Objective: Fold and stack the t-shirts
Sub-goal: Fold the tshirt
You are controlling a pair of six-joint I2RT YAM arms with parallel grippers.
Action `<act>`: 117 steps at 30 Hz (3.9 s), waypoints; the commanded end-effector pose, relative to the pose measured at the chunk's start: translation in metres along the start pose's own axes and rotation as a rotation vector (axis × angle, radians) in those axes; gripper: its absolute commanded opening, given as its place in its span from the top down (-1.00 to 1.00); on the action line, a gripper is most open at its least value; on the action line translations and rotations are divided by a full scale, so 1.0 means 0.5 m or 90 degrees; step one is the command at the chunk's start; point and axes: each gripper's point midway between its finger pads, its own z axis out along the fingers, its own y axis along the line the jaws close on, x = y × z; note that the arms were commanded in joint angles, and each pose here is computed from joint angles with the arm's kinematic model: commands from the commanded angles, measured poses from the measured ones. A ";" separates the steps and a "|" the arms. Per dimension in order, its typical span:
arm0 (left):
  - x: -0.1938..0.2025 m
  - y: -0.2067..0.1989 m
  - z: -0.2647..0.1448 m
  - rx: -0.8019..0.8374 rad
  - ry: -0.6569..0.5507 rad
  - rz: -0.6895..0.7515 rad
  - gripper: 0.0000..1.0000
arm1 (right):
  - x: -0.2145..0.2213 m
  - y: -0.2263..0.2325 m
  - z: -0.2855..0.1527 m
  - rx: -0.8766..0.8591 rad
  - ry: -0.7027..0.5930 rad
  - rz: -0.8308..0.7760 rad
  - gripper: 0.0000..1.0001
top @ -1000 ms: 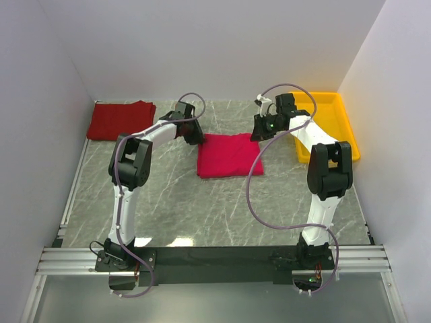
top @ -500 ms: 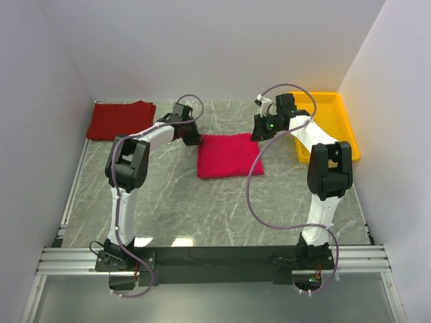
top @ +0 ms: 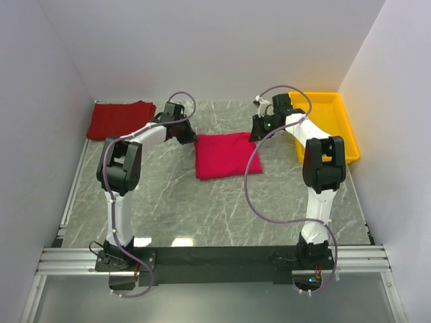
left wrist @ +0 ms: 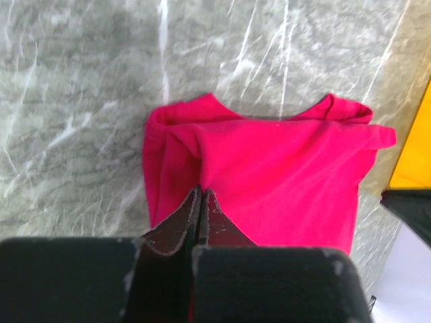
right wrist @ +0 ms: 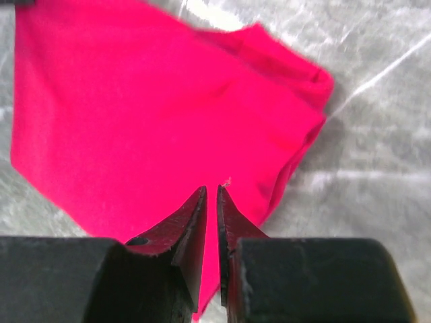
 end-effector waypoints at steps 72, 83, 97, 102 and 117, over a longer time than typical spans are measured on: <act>-0.041 -0.036 0.022 0.069 -0.014 -0.060 0.24 | 0.057 0.084 -0.078 -0.103 -0.004 0.048 0.84; -0.040 -0.044 0.023 0.084 -0.011 -0.064 0.76 | 0.105 0.101 -0.068 -0.112 0.030 0.058 0.85; -0.048 -0.034 0.014 0.074 -0.020 -0.069 0.99 | 0.167 0.065 -0.039 -0.065 0.090 0.098 0.93; -0.055 -0.005 0.010 0.052 -0.028 -0.084 0.99 | 0.191 0.046 -0.027 -0.036 0.122 0.111 0.95; -0.053 0.037 0.030 0.022 -0.016 -0.109 0.99 | 0.232 0.014 -0.005 0.003 0.178 0.143 0.95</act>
